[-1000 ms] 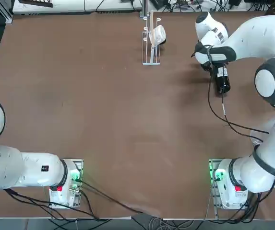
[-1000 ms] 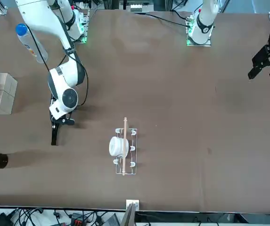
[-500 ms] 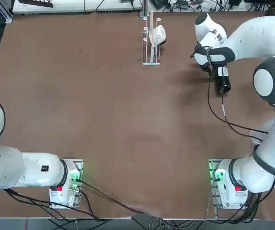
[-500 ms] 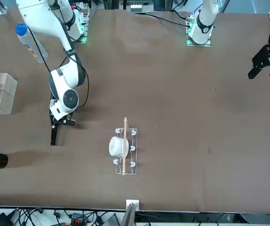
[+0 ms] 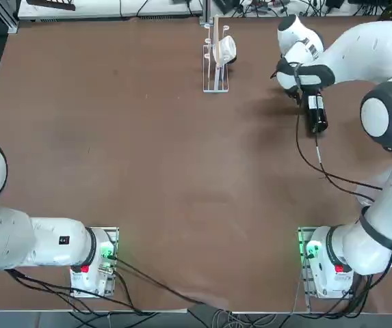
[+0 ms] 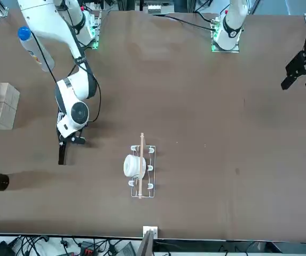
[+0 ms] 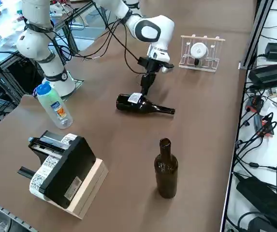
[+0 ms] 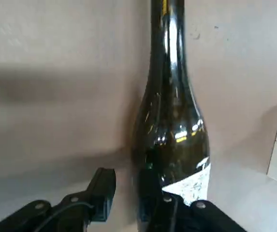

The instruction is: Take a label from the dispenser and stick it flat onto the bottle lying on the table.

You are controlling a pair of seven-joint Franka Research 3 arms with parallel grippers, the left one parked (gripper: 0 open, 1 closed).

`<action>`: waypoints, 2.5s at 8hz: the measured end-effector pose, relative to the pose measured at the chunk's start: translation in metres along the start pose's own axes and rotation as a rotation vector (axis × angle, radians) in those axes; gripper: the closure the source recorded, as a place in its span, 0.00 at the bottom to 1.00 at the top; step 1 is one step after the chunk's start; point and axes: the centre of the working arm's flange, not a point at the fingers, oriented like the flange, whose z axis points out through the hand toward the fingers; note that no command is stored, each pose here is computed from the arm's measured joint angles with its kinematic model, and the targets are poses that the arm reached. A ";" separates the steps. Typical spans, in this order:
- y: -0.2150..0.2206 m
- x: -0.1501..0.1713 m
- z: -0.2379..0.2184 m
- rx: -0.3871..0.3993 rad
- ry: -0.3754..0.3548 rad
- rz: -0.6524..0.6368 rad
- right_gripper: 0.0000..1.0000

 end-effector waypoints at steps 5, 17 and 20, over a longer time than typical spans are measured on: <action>-0.018 0.006 -0.036 0.073 0.027 0.041 0.67; 0.008 0.009 0.003 -0.072 -0.111 0.079 0.67; 0.000 0.009 0.008 -0.074 -0.107 0.090 0.67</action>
